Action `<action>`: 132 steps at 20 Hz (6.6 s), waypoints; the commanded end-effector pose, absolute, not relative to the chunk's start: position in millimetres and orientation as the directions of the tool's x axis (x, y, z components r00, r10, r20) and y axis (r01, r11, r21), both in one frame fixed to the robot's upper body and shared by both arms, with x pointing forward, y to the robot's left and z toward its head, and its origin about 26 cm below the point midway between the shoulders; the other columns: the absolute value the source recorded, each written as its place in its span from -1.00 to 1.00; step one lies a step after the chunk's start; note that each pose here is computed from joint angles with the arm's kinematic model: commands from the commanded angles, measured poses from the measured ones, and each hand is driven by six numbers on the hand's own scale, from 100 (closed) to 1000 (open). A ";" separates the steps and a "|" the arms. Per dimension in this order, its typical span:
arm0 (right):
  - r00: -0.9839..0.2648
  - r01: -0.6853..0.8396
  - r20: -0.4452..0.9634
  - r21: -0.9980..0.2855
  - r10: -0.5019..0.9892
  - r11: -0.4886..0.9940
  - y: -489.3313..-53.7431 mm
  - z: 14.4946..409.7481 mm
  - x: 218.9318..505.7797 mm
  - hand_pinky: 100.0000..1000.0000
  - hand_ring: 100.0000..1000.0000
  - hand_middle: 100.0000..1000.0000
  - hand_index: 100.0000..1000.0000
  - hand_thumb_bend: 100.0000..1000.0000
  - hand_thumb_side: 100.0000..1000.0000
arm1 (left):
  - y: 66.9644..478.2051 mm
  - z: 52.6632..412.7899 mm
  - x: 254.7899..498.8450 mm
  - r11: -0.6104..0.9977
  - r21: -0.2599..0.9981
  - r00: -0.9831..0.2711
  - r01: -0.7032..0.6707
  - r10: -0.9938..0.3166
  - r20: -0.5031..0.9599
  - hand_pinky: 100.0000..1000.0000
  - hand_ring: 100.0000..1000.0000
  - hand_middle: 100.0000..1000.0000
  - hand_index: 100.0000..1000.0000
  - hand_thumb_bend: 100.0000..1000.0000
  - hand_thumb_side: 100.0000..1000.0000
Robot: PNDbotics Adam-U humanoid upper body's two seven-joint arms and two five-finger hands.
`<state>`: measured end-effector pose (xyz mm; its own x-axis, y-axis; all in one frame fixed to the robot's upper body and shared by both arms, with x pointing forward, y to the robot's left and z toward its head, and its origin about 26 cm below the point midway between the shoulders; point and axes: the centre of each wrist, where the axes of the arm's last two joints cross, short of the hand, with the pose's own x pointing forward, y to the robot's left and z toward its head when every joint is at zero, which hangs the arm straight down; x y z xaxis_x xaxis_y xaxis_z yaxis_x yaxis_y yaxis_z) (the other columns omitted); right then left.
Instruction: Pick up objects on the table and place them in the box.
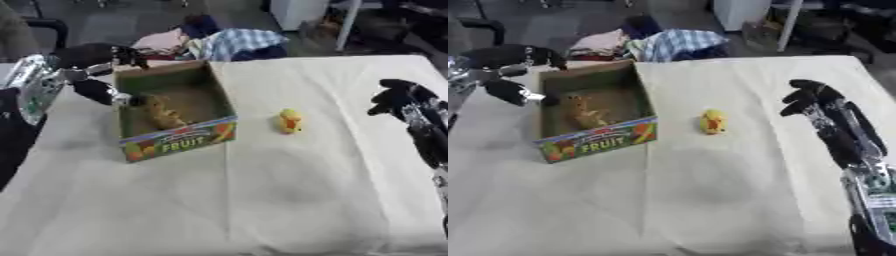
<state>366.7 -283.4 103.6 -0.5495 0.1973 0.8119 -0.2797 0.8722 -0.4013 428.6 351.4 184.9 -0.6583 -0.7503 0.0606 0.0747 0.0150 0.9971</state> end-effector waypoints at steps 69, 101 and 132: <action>-0.410 -0.236 -0.014 -0.964 0.912 -0.121 -293.9 58.3 472.4 0.28 0.50 0.31 0.46 -0.15 -0.22 | 325.8 138.5 284.2 0.876 0.396 -0.469 0.276 -0.237 0.851 1.00 0.13 0.28 0.56 -0.72 0.66; -0.616 0.092 0.050 -0.987 0.786 0.135 -191.5 133.3 501.0 0.17 0.15 -0.21 -0.02 -1.00 -1.00 | 315.0 137.7 286.1 0.861 0.376 -0.483 0.342 -0.183 0.856 1.00 0.13 0.27 0.56 -0.72 0.64; -0.713 0.143 0.081 -0.956 0.697 0.257 -164.2 119.5 489.6 0.32 0.38 0.59 0.80 -1.00 -0.02 | 311.1 136.5 291.0 0.869 0.346 -0.479 0.355 -0.149 0.865 1.00 0.16 0.28 0.56 -0.71 0.62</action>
